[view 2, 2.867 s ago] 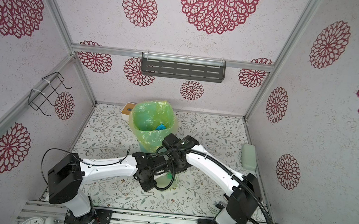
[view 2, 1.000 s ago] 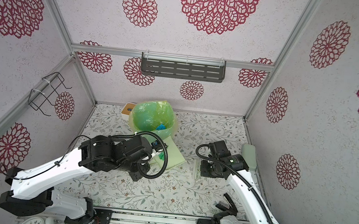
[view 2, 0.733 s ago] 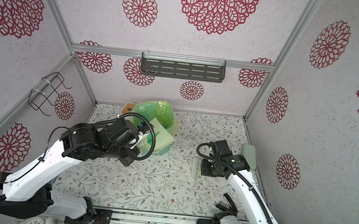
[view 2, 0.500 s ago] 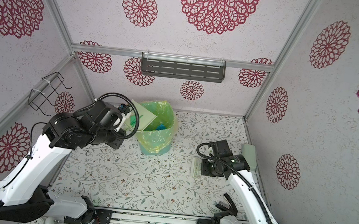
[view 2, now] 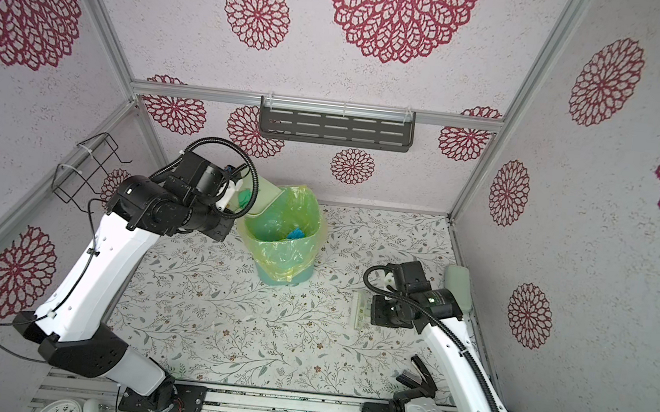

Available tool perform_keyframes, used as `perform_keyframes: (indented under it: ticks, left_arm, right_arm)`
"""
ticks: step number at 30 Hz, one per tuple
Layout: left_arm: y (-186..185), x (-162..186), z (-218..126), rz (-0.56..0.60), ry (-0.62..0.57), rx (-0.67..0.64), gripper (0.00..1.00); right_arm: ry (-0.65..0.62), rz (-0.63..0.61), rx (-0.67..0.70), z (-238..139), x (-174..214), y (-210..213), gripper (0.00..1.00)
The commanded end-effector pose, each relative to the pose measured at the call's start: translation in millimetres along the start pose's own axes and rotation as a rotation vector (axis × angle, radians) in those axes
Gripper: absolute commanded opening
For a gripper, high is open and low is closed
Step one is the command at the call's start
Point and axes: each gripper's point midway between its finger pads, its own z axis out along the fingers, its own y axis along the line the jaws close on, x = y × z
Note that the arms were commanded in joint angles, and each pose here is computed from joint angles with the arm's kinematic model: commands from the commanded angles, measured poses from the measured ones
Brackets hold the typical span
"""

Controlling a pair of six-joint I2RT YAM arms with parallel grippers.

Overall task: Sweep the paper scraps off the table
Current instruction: 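Carry the dustpan over the bin and tip it with the left gripper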

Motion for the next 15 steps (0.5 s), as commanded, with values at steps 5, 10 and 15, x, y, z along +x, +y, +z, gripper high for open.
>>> perform_keyframes:
  ticks: [5, 10, 15]
  left_arm:
    - [13.2, -5.3, 30.4, 0.216, 0.088, -0.174, 0.11]
    - [7.4, -6.1, 48.3, 0.324, 0.147, -0.247, 0.1]
    - [0.4, -11.2, 55.1, 0.421, 0.156, -0.319, 0.09]
  right_arm:
    - [0.008, -0.014, -0.028, -4.4, 5.7, 2.1, 0.0]
    - [0.016, -0.017, -0.041, -3.6, 3.4, 4.5, 0.0]
    - [0.025, -0.025, -0.053, -1.7, 0.9, 6.9, 0.0]
